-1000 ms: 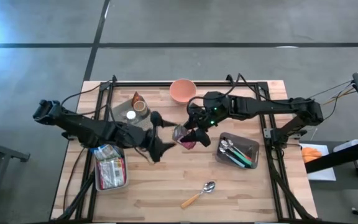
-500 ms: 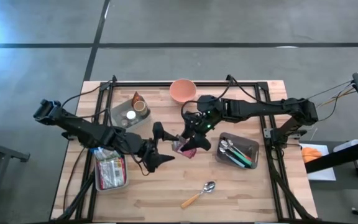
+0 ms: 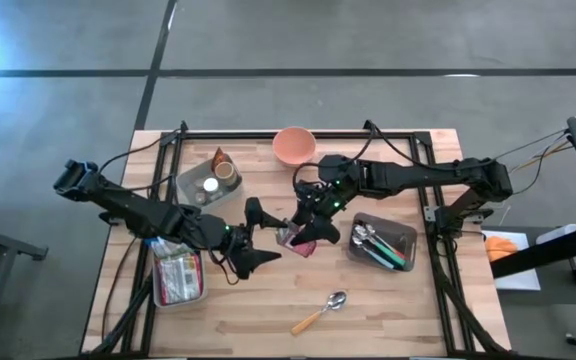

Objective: Pick & Place Food Item
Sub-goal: Put the red seasoning can into the top gray bin

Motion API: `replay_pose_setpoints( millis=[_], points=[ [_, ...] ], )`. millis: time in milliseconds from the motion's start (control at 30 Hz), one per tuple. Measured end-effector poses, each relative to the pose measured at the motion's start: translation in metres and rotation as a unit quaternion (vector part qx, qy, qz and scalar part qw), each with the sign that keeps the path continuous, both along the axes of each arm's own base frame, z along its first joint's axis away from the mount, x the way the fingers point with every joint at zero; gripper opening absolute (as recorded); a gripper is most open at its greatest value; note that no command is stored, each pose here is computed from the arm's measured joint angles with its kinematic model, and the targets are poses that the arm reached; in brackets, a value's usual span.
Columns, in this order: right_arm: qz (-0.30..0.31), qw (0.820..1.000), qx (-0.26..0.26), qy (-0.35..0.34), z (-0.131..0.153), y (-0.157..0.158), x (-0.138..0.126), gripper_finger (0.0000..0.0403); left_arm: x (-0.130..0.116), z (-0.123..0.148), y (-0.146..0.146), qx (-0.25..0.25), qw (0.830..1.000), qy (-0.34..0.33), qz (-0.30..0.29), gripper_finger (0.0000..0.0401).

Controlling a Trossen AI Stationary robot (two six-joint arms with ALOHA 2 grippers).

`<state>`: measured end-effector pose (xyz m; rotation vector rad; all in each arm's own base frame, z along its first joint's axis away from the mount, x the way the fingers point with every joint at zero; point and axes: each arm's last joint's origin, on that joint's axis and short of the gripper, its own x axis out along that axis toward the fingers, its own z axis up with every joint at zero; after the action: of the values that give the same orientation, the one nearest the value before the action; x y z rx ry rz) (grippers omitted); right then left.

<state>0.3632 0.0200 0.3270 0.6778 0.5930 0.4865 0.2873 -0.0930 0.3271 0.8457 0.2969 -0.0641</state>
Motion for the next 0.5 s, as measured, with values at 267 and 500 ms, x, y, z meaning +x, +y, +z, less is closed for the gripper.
replay_pose_setpoints(
  millis=[267, 500],
  points=[
    [0.004, 1.000, 0.007, 0.013, -0.001, 0.010, -0.002, 0.0275, -0.008, 0.013, 0.005, -0.020, 0.999, -0.022, 0.032, 0.0397],
    [0.015, 1.000, 0.015, 0.013, 0.004, 0.013, -0.006, 0.0275, -0.015, 0.029, 0.008, -0.081, 0.994, -0.022, 0.064, 0.0397]
  ],
)
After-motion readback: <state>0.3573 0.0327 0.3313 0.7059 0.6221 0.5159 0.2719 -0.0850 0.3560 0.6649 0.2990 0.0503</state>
